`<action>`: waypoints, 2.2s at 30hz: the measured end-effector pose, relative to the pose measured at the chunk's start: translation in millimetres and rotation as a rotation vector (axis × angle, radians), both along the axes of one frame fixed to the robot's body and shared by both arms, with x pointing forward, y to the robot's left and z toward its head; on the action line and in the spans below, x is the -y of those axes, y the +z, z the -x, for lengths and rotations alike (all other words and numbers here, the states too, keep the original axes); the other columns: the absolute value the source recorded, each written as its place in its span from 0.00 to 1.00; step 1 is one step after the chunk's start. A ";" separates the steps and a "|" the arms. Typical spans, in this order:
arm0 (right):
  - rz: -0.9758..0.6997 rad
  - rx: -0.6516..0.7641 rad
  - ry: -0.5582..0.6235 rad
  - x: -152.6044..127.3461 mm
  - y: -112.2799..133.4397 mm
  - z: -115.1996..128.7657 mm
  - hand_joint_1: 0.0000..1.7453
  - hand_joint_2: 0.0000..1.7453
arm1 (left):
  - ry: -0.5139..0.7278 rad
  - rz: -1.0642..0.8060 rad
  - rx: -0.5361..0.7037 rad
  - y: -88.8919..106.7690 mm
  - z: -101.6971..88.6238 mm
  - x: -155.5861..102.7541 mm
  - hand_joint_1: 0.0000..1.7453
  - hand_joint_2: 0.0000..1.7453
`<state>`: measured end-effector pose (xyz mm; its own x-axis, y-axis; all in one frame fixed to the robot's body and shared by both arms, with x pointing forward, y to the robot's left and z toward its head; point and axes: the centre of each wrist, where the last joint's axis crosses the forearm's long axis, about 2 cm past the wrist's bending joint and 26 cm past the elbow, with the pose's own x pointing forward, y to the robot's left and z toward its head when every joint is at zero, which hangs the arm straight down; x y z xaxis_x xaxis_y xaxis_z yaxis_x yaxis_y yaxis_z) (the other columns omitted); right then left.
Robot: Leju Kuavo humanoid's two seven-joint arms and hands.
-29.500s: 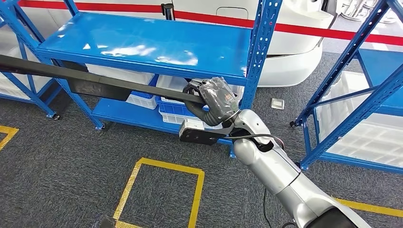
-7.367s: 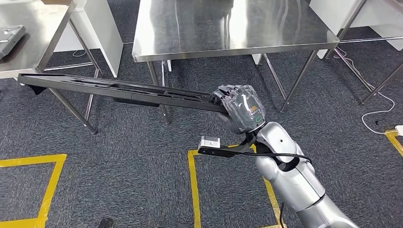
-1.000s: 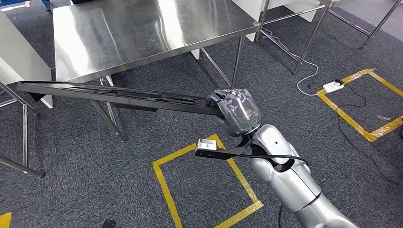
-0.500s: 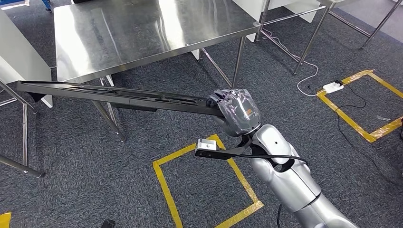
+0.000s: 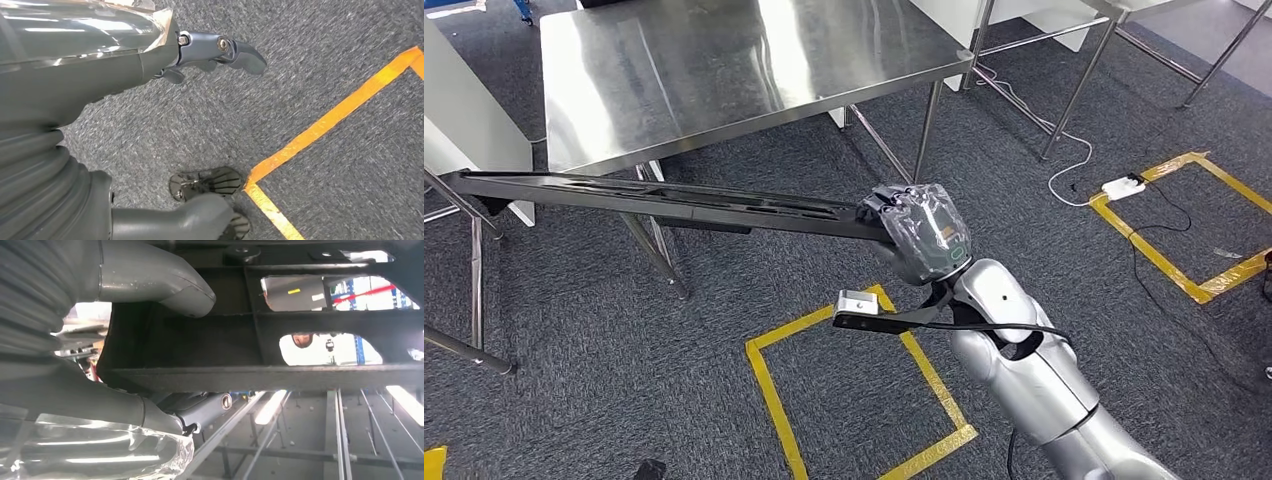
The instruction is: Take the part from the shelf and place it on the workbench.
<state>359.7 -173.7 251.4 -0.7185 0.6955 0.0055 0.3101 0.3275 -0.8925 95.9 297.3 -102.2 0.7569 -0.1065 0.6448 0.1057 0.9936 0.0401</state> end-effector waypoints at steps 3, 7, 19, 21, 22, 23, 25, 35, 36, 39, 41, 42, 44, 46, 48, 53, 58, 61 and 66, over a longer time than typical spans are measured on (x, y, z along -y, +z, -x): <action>0.005 -0.008 -0.002 0.8 -3.2 0.8 0.95 1.00 | -0.011 -0.004 0.005 -0.1 0.5 0.3 0.00 1.00; 0.013 -0.010 -0.004 1.8 -4.9 0.9 0.95 1.00 | -0.029 -0.010 0.009 -0.2 1.0 0.1 0.00 1.00; 0.016 -0.013 0.000 0.3 -6.7 2.1 0.95 1.00 | -0.032 -0.030 0.009 -0.6 2.9 -0.8 0.00 1.00; 0.015 -0.014 0.001 0.0 -6.9 2.4 0.95 1.00 | -0.032 -0.030 0.008 -0.7 3.6 -0.8 0.00 1.00; 0.015 -0.013 0.001 -0.2 -6.7 2.3 0.95 1.00 | -0.032 -0.031 0.008 -0.7 3.6 -0.8 0.00 1.00; 0.014 -0.012 0.002 -0.5 -6.2 2.1 0.95 1.00 | -0.032 -0.031 0.008 -0.7 3.5 -0.9 0.00 1.00; 0.013 -0.010 0.003 -1.0 -5.3 1.8 0.95 1.00 | -0.032 -0.031 0.008 -0.7 3.2 -0.8 0.00 1.00; 0.020 -0.013 -0.001 0.9 -6.3 1.2 0.95 1.00 | -0.031 -0.034 0.008 -0.9 4.4 0.2 0.00 1.00; 0.021 -0.013 -0.002 1.3 -6.5 1.1 0.95 1.00 | -0.030 -0.034 0.007 -1.0 4.6 0.7 0.00 1.00; 0.022 -0.014 -0.002 1.5 -6.5 0.8 0.95 1.00 | -0.029 -0.033 0.008 -1.0 4.8 3.0 0.00 1.00; 0.022 -0.014 -0.003 1.5 -6.0 0.5 0.95 1.00 | -0.029 -0.035 0.007 -1.1 5.2 3.4 0.00 1.00; 0.020 -0.013 -0.003 1.4 -5.6 0.3 0.95 1.00 | -0.028 -0.036 0.007 -1.1 5.3 2.8 0.00 1.00; 0.015 -0.014 -0.003 1.1 -4.4 -0.3 0.95 1.00 | -0.028 -0.036 0.009 -1.1 5.2 2.7 0.00 1.00; 0.006 -0.017 0.000 -0.1 -3.0 -1.1 0.95 1.00 | -0.027 -0.036 0.011 -1.0 4.8 3.0 0.00 1.00; 0.002 -0.025 0.001 -0.8 -3.9 -1.5 0.95 1.00 | -0.026 -0.037 0.009 -1.2 5.7 2.8 0.00 1.00; 0.006 -0.045 -0.006 0.0 -9.4 -2.5 0.95 1.00 | -0.025 -0.039 0.006 -1.5 7.1 2.7 0.00 1.00; 0.004 -0.050 -0.008 -0.5 -10.0 -3.5 0.95 1.00 | -0.027 -0.037 0.004 -1.6 7.4 3.4 0.00 1.00; 0.003 -0.049 -0.009 -0.3 -9.0 -4.4 0.95 1.00 | -0.026 -0.040 0.009 -1.1 5.2 2.5 0.00 1.00; 0.008 -0.063 -0.014 1.0 -13.7 -4.3 0.95 1.00 | -0.026 -0.041 0.007 -1.3 5.9 2.7 0.00 1.00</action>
